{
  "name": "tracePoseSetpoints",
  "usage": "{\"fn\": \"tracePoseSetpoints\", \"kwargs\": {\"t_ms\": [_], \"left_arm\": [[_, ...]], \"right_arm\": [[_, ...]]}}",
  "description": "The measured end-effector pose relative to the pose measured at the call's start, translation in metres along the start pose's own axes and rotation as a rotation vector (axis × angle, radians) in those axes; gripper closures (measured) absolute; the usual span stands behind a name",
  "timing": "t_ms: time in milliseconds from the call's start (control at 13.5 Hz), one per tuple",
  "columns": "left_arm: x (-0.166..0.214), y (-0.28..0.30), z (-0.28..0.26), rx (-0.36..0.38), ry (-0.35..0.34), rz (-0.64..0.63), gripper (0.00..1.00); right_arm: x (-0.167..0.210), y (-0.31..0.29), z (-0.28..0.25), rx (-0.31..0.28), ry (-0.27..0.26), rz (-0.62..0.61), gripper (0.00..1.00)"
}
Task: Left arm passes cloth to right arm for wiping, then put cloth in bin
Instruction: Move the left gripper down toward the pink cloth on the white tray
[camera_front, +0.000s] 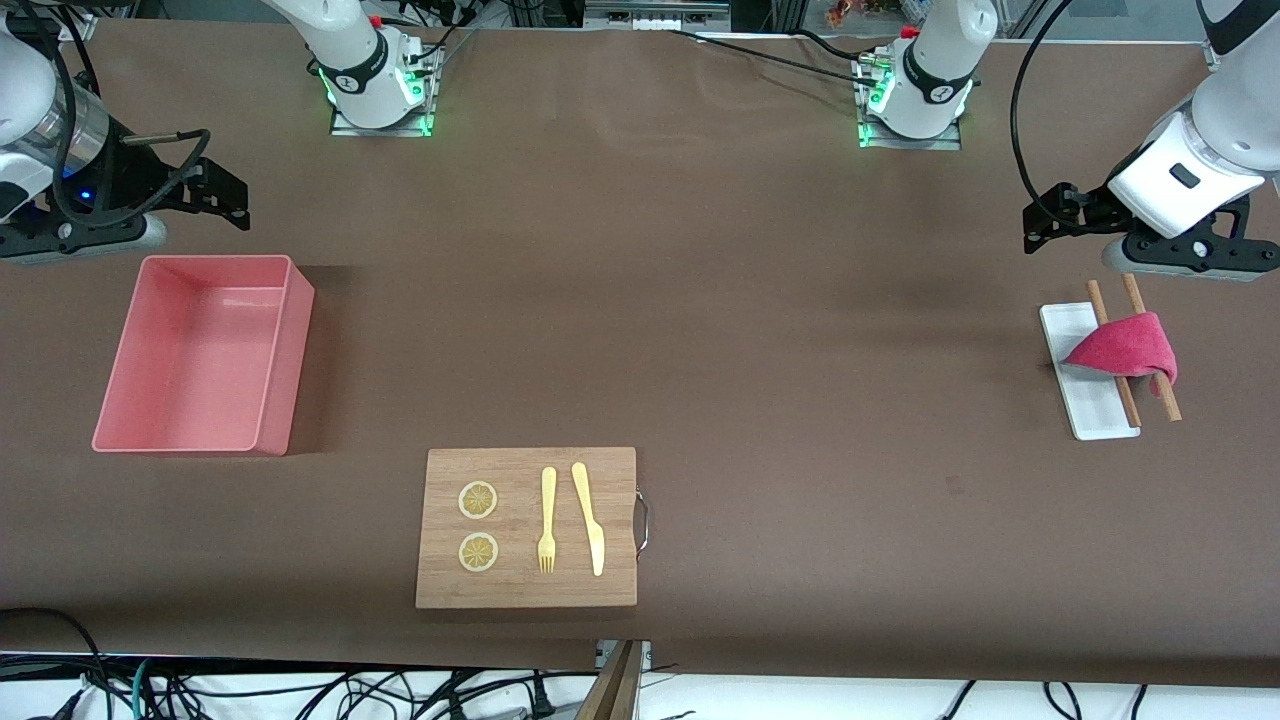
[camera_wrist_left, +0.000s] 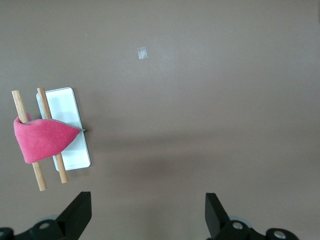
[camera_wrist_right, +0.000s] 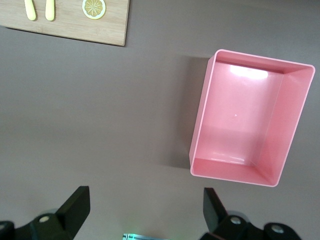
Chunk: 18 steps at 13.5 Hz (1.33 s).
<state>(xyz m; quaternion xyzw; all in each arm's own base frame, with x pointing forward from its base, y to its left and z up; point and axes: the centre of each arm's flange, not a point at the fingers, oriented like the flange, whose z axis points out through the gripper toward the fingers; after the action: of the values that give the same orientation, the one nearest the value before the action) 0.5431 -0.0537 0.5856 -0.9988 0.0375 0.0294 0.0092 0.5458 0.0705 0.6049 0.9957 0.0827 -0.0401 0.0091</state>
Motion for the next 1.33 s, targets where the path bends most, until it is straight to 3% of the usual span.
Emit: {"fn": "tracePoseSetpoints", "kwargs": {"t_ms": [370, 961, 1183, 1331], "left_arm": [[0.0, 0.0, 0.0, 0.0, 0.0, -0.001, 0.0], [-0.002, 0.008, 0.012, 0.003, -0.059, 0.014, 0.0], [0.005, 0.008, 0.026, 0.004, -0.089, 0.014, 0.0], [0.006, 0.008, 0.041, 0.006, -0.15, 0.013, 0.0]], "right_arm": [[0.0, 0.0, 0.0, 0.0, 0.0, 0.0, 0.0], [0.0, 0.0, 0.0, 0.0, 0.0, 0.0, 0.0], [0.0, 0.0, 0.0, 0.0, 0.0, 0.0, 0.0], [0.0, 0.0, 0.0, 0.0, 0.0, 0.0, 0.0]]}}
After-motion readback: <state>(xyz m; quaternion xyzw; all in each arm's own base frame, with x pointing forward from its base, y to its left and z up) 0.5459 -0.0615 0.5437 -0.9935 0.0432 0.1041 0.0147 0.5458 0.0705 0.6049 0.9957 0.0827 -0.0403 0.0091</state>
